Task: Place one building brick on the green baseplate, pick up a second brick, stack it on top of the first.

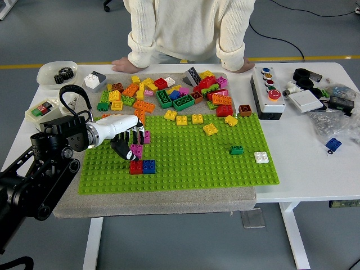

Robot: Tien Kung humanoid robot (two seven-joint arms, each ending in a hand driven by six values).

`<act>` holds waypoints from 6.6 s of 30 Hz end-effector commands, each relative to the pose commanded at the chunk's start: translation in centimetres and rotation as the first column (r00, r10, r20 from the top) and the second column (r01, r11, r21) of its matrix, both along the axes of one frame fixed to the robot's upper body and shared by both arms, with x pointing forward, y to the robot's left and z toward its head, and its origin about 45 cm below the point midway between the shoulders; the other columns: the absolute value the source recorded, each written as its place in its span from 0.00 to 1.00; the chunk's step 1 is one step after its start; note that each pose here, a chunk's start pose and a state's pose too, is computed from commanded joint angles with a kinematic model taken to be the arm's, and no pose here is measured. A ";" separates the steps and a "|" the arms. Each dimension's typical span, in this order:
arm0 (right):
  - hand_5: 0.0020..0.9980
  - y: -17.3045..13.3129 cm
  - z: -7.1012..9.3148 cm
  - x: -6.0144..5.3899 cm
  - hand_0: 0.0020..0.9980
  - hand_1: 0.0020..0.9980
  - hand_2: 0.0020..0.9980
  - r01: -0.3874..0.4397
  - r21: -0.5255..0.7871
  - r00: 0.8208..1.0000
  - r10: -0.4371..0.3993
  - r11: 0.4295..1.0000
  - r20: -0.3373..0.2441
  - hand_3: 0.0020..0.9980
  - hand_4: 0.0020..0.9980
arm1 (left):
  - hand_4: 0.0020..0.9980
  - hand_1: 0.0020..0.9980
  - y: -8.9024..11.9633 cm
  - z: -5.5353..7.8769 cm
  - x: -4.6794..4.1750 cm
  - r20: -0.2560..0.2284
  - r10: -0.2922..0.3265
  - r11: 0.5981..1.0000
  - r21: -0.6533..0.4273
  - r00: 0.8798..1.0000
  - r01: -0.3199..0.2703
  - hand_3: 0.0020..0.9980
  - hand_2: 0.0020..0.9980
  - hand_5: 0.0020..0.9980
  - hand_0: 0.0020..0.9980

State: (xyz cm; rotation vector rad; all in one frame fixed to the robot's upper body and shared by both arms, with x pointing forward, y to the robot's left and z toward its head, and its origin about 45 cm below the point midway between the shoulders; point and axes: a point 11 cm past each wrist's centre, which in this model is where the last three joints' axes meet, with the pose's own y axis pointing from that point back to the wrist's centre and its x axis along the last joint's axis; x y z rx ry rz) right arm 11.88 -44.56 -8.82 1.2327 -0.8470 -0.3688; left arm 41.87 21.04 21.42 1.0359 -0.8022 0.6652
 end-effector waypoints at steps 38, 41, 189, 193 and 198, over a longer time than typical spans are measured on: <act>0.42 0.1 -0.1 -0.1 0.74 0.64 0.71 0.000 0.002 1.000 0.000 1.000 -0.004 0.59 0.83 | 0.93 0.34 -0.1 0.0 0.08 -0.001 -0.003 1.000 0.004 1.000 0.003 0.44 0.37 0.00 0.36; 0.41 0.1 -0.1 -0.1 0.74 0.64 0.71 -0.002 0.002 1.000 0.002 1.000 -0.005 0.59 0.83 | 0.95 0.34 -0.1 -0.1 0.04 -0.006 -0.006 1.000 0.006 1.000 0.006 0.45 0.37 0.00 0.36; 0.41 0.2 -0.1 0.1 0.74 0.64 0.71 -0.004 0.004 1.000 0.004 1.000 0.004 0.60 0.83 | 0.99 0.38 3.1 -1.0 1.04 0.208 -0.105 0.994 -0.013 0.973 0.110 0.49 0.44 0.00 0.41; 0.41 0.2 -0.1 0.1 0.74 0.64 0.71 -0.003 0.005 1.000 0.003 1.000 0.004 0.60 0.83 | 0.99 0.38 3.0 -1.1 0.99 0.205 -0.107 0.994 -0.013 0.973 0.112 0.49 0.44 0.00 0.41; 0.41 0.2 0.0 0.1 0.74 0.64 0.71 -0.002 0.005 1.000 0.002 1.000 0.005 0.59 0.83 | 0.99 0.38 3.0 -1.0 1.01 0.206 -0.108 0.993 -0.014 0.973 0.114 0.50 0.44 0.00 0.41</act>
